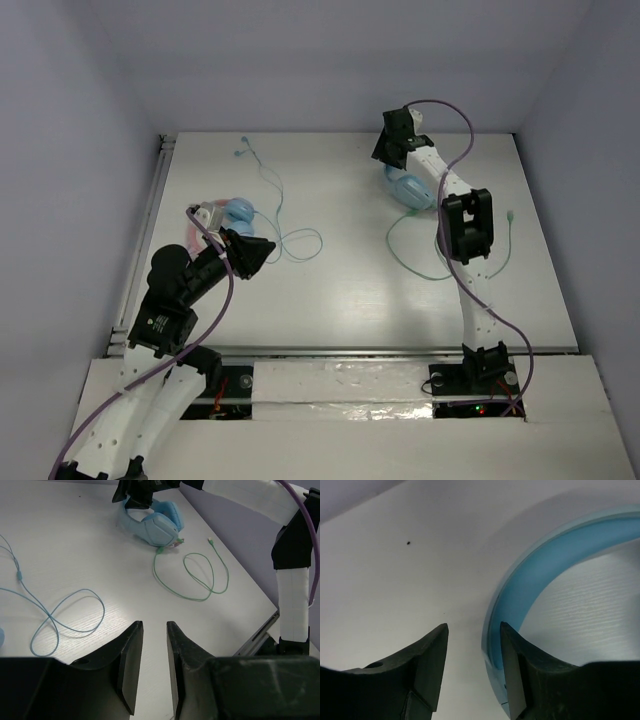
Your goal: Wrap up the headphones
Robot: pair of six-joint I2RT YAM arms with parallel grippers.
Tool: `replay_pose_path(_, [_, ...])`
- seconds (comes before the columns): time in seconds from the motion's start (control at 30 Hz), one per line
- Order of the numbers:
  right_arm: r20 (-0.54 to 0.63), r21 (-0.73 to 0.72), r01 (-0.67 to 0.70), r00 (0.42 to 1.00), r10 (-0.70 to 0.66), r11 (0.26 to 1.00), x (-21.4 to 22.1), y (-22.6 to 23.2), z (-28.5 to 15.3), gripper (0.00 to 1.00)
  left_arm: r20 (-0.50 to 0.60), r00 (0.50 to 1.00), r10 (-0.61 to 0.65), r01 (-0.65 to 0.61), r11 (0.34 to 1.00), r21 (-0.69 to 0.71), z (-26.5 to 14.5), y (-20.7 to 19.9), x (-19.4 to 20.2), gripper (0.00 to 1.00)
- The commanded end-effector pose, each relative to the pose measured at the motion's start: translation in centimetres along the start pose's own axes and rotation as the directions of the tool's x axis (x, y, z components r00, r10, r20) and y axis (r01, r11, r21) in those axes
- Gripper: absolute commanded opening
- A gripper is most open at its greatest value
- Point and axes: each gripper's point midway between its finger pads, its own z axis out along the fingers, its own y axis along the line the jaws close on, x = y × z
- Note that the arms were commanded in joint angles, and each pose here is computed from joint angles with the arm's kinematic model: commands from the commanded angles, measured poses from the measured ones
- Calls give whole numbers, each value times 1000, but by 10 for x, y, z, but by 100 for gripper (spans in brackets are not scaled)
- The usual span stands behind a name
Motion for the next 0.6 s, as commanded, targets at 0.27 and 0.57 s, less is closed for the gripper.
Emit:
replay_pose_path(0.27, [2,-65,-23,1000,24,998,8,11,-21,11,58,997,40,-43,998,39,-2,-14,-23,25])
replay_pose_path(0.57, [22,-114,5,1000,-2,993,42,4,-93,0,65,997,30,-32,999,28,-1,-11,-24,29])
